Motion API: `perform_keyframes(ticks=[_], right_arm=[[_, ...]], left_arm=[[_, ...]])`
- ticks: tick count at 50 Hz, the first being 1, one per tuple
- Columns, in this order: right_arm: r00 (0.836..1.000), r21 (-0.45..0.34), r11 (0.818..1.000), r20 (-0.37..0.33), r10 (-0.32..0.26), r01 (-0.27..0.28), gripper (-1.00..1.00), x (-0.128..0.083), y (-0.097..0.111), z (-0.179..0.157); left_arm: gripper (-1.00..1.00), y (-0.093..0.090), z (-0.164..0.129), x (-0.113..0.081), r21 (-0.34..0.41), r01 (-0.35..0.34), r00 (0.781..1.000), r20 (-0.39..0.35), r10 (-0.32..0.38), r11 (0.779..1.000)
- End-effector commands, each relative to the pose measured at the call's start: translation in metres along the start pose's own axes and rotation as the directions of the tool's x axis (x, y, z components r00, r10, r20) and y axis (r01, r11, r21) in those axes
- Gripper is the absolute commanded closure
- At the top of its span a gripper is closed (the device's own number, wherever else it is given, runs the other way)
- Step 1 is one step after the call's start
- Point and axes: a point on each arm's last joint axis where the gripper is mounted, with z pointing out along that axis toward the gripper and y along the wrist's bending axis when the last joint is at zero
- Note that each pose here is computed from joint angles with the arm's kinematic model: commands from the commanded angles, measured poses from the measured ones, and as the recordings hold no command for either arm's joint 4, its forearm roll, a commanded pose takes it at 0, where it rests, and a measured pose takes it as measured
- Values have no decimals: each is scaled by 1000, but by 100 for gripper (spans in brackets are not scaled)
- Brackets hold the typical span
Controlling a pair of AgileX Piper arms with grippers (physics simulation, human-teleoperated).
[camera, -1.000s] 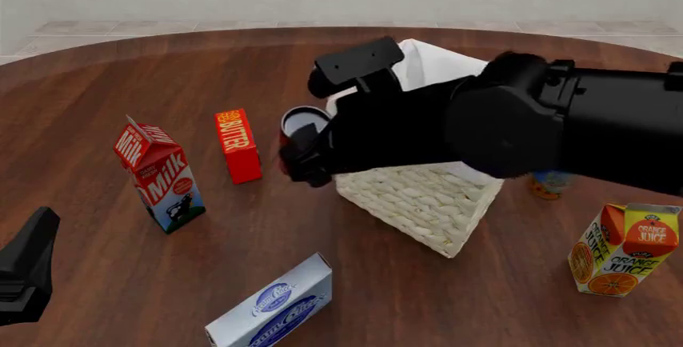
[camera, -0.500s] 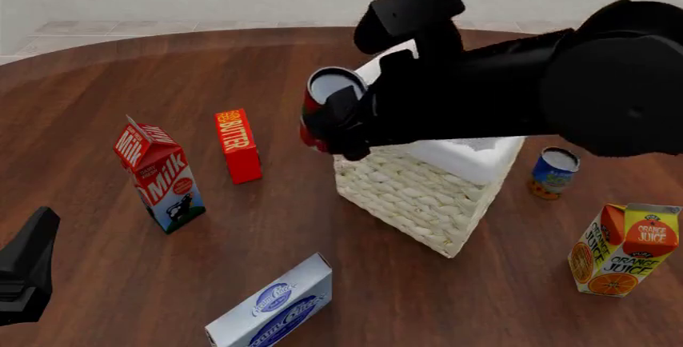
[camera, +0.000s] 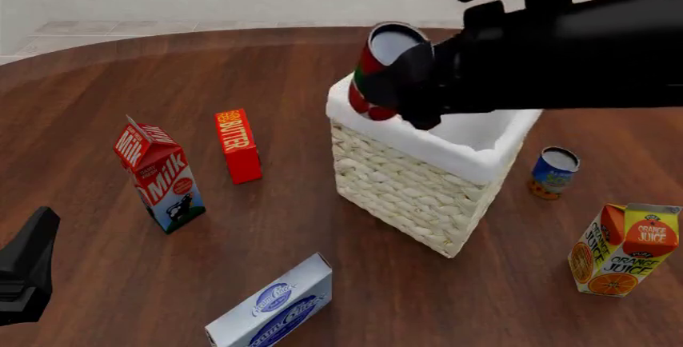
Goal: Pick up the tomato sauce, and put it in the basket.
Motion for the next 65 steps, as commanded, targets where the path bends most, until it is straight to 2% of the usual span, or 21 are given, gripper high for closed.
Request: perform_keyframes(ticks=[1, 19, 40, 51, 65], right_arm=[[999, 40, 999, 30, 18, -19, 100, -5, -10, -27], [999, 111, 993, 50, 21, -27, 100, -8, -24, -65], [997, 189, 980, 59, 48, -59, 100, -3, -37, -86], [996, 209, 975, 56, 65, -76, 100, 2, -41, -85], [995, 235, 968, 56, 79, -90, 100, -3, -48, -79]], left_arm=[[-100, 0, 1, 4, 3, -3, 1000, 0, 3, 1000], [-100, 0, 0, 4, 3, -3, 1000, 0, 3, 1000], [-100, 0, 0, 4, 3, -2, 1000, 0, 2, 1000], [-100, 0, 1, 4, 3, -3, 1000, 0, 3, 1000], [-100, 0, 1, 4, 3, -2, 1000, 0, 2, 1000]])
